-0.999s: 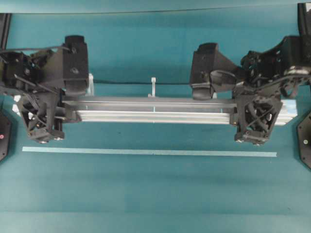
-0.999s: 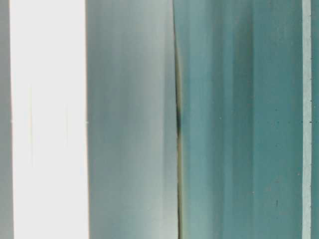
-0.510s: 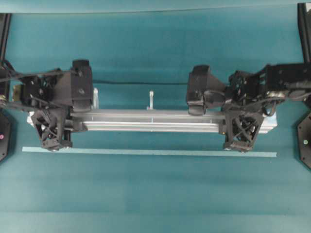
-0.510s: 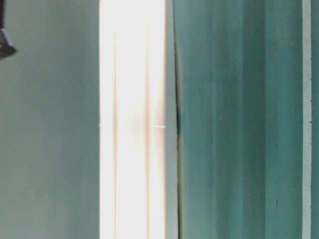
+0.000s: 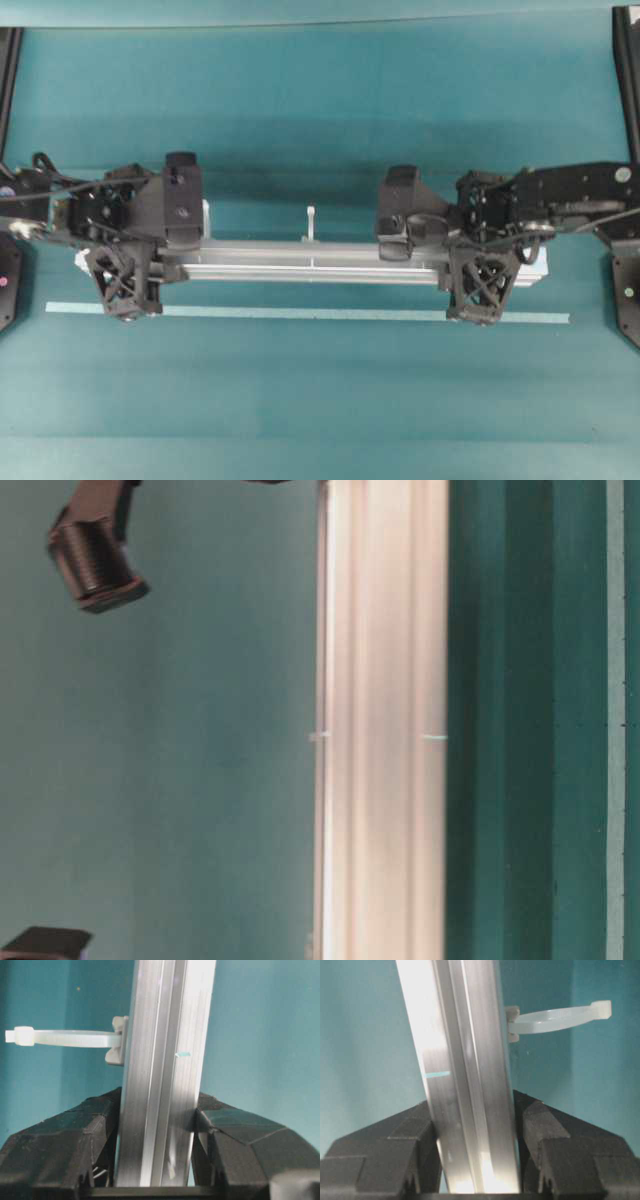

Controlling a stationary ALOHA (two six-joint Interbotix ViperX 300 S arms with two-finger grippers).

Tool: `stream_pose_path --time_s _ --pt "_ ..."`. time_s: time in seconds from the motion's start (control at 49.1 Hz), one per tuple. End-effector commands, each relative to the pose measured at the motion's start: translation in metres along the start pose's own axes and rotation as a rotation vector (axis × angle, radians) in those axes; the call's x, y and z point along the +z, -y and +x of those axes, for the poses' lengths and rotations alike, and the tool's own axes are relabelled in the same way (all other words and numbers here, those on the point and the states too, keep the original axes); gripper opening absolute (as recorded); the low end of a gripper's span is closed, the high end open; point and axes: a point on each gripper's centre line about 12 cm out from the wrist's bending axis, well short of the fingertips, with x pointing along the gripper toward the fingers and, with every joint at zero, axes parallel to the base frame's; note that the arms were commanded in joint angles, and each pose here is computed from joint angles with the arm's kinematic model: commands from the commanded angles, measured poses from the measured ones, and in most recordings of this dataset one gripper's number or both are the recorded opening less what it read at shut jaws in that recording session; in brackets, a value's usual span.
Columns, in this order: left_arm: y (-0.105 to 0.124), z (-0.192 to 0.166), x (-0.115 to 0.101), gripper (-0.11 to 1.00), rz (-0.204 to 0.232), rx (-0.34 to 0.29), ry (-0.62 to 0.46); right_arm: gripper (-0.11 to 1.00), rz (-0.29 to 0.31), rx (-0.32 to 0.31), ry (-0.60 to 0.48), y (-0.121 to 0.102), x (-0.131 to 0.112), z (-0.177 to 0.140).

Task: Lift the large metal rail with both hands.
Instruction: 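Lower the held rail back down onto the table with both grippers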

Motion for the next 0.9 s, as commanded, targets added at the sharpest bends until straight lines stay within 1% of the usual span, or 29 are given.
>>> stream_pose_path --time_s 0.0,0.122,0.265,0.408,0.469,0.571,0.632,0.876 --pt "-0.004 0.005 0.000 0.37 -0.044 0.003 0.018 0.39 -0.008 0.002 -0.005 -0.003 -0.004 0.009" --pt "-0.002 0.018 -0.008 0.37 -0.037 -0.002 0.009 0.39 -0.005 0.001 -0.007 -0.002 -0.007 0.020" --pt "0.002 0.025 -0.006 0.37 -0.028 -0.010 0.027 0.39 -0.004 -0.001 -0.008 -0.002 -0.010 0.030" --pt "0.003 0.036 -0.012 0.37 -0.024 -0.012 0.011 0.39 -0.009 0.000 -0.001 -0.004 -0.010 0.037" --pt "0.004 0.040 -0.013 0.36 -0.026 -0.013 0.005 0.39 -0.017 0.001 0.001 -0.006 -0.010 0.040" --pt "0.005 0.046 -0.014 0.36 -0.055 -0.015 0.002 0.39 -0.025 0.001 -0.012 -0.008 -0.010 0.045" --pt "0.005 0.049 -0.016 0.37 -0.061 -0.015 -0.002 0.39 -0.027 0.003 -0.022 -0.010 -0.011 0.048" --pt "0.011 0.056 -0.019 0.37 -0.051 -0.027 0.005 0.39 -0.041 0.007 -0.022 -0.016 -0.010 0.055"
